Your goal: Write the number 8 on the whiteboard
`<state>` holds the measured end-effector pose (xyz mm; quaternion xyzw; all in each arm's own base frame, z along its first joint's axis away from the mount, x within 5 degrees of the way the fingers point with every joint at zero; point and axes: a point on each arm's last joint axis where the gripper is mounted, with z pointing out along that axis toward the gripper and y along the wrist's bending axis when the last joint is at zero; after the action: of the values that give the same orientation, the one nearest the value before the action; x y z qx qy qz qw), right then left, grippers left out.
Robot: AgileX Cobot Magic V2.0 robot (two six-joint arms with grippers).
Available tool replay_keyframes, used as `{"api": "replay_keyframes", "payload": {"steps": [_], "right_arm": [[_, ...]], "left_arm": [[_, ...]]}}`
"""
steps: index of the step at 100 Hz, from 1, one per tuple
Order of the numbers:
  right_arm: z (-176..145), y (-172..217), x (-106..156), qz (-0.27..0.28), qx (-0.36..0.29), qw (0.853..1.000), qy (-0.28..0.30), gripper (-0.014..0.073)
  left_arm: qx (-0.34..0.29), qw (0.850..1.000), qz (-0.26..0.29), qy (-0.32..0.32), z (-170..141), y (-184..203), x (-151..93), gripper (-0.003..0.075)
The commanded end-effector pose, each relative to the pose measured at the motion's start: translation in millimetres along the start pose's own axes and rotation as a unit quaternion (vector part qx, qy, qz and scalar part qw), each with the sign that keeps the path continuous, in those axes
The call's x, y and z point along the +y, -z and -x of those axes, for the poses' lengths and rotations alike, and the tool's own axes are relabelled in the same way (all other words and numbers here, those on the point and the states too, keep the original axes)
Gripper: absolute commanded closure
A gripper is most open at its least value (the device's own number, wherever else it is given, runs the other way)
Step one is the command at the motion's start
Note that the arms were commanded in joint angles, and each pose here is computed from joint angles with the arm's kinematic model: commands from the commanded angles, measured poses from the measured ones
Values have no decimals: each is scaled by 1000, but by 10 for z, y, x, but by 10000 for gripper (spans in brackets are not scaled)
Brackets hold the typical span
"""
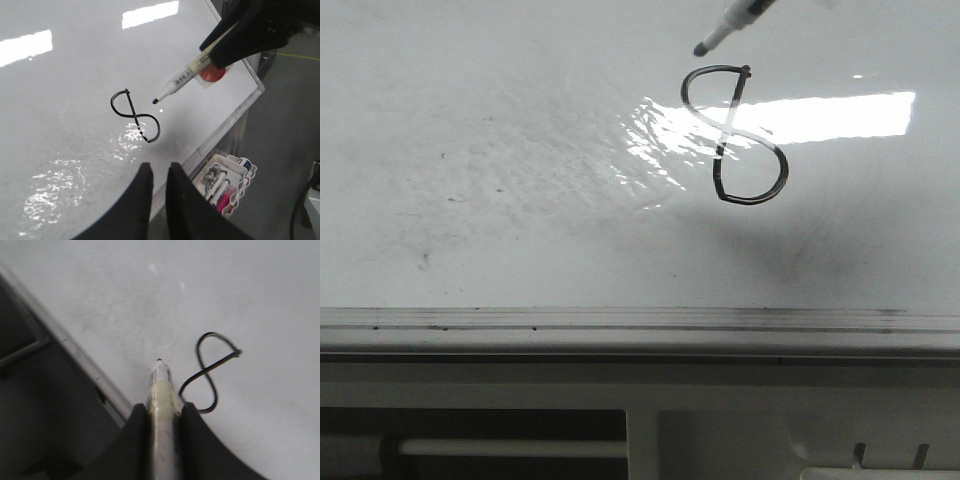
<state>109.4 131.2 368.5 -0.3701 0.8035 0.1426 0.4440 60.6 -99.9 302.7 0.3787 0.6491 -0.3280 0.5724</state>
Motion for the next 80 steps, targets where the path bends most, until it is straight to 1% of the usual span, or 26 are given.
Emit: {"api": "replay_keyframes", "payload": {"steps": [1, 5, 8, 12, 15, 29, 42, 59, 80], "right_arm": [[67, 93, 75, 20, -12, 999, 49, 641], [59, 60, 124, 29, -3, 997, 73, 641], [59, 44, 152, 34, -1, 995, 90, 641], [59, 8, 193, 42, 5, 994, 100, 650], [60, -17, 218, 46, 8, 993, 108, 665], [44, -134, 344, 81, 29, 984, 157, 666], [59, -190, 389, 95, 36, 980, 169, 666], [77, -185, 428, 114, 23, 980, 162, 666], [78, -178, 457, 130, 21, 979, 157, 666]], "left_arm": [[8, 1000, 1, 7, 61, -99, 12, 451], [28, 1000, -5, 7, 31, -170, 7, 365], [42, 999, -11, 5, 23, -219, -1, 323], [62, 998, -23, -5, 10, -285, -17, 282], [81, 996, -36, -15, 7, -355, -35, 272], [135, 984, -97, -70, 39, -637, -139, 280], [153, 975, -126, -98, 87, -886, -227, 279], [172, 970, -139, -100, 95, -1125, -277, 281], [181, 969, -135, -99, 81, -1250, -272, 286]]}}
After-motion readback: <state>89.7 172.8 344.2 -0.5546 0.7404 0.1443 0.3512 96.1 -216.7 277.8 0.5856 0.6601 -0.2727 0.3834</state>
